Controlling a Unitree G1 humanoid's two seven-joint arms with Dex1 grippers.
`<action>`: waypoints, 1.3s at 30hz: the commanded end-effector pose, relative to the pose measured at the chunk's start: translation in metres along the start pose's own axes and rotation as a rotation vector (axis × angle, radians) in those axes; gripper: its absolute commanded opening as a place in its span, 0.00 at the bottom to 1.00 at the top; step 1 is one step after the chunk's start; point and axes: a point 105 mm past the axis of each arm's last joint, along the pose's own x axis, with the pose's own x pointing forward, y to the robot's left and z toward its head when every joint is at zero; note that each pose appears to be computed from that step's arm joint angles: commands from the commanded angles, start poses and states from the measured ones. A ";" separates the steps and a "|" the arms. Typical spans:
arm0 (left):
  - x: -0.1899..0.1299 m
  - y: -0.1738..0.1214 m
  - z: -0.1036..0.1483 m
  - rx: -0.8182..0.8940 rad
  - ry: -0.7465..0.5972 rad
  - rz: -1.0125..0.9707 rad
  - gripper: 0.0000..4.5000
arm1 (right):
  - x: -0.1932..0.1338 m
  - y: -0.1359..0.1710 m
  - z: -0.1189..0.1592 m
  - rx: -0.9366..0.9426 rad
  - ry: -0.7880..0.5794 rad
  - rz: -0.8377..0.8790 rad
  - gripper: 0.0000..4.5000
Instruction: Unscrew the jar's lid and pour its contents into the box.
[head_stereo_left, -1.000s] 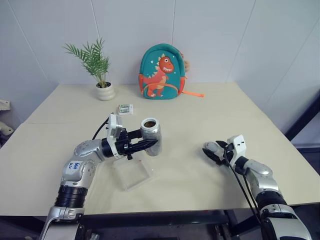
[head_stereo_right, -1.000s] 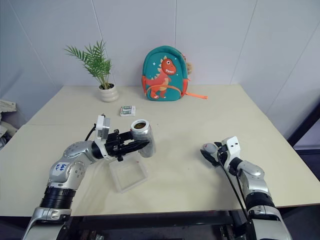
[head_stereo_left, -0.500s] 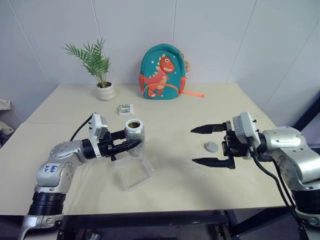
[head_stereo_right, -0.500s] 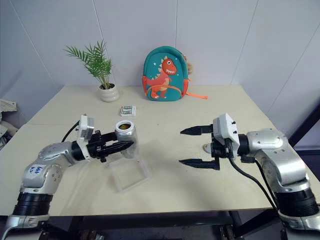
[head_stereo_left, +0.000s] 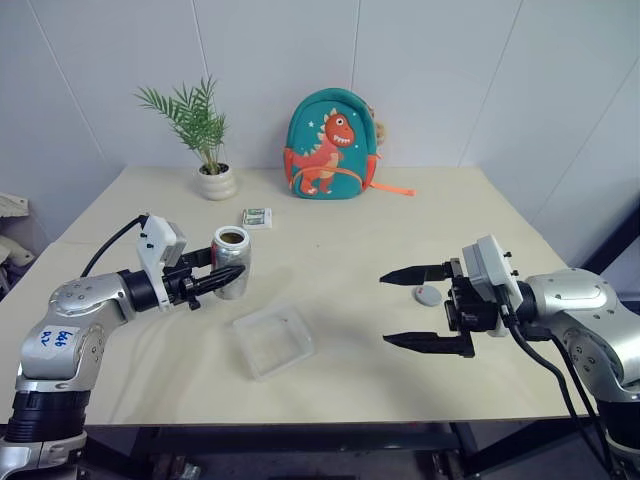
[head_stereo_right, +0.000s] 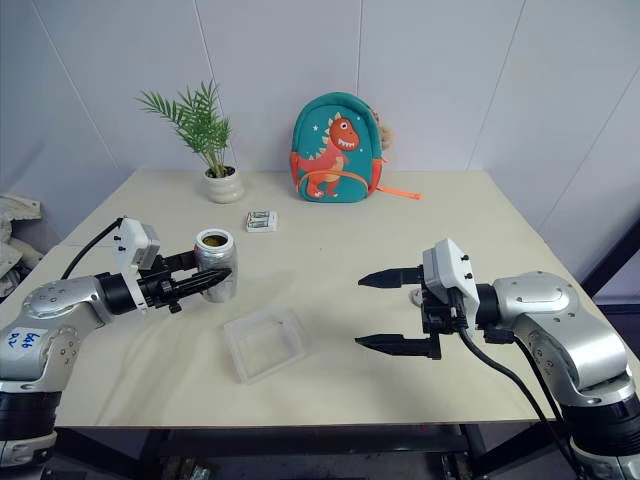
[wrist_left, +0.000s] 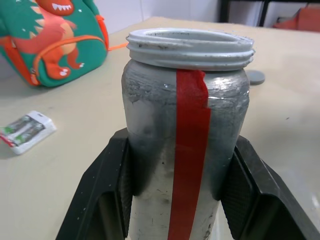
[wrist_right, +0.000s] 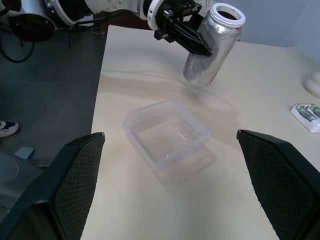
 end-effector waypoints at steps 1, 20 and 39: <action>-0.006 0.005 0.009 0.182 0.023 0.078 0.43 | 0.002 -0.002 0.002 -0.024 -0.021 0.000 0.99; 0.022 -0.017 0.058 2.118 -0.123 0.135 0.43 | 0.030 -0.020 -0.016 0.045 -0.126 -0.048 0.99; 0.025 -0.007 0.067 2.183 -0.128 0.229 0.43 | 0.039 -0.034 -0.016 0.096 -0.204 -0.101 0.99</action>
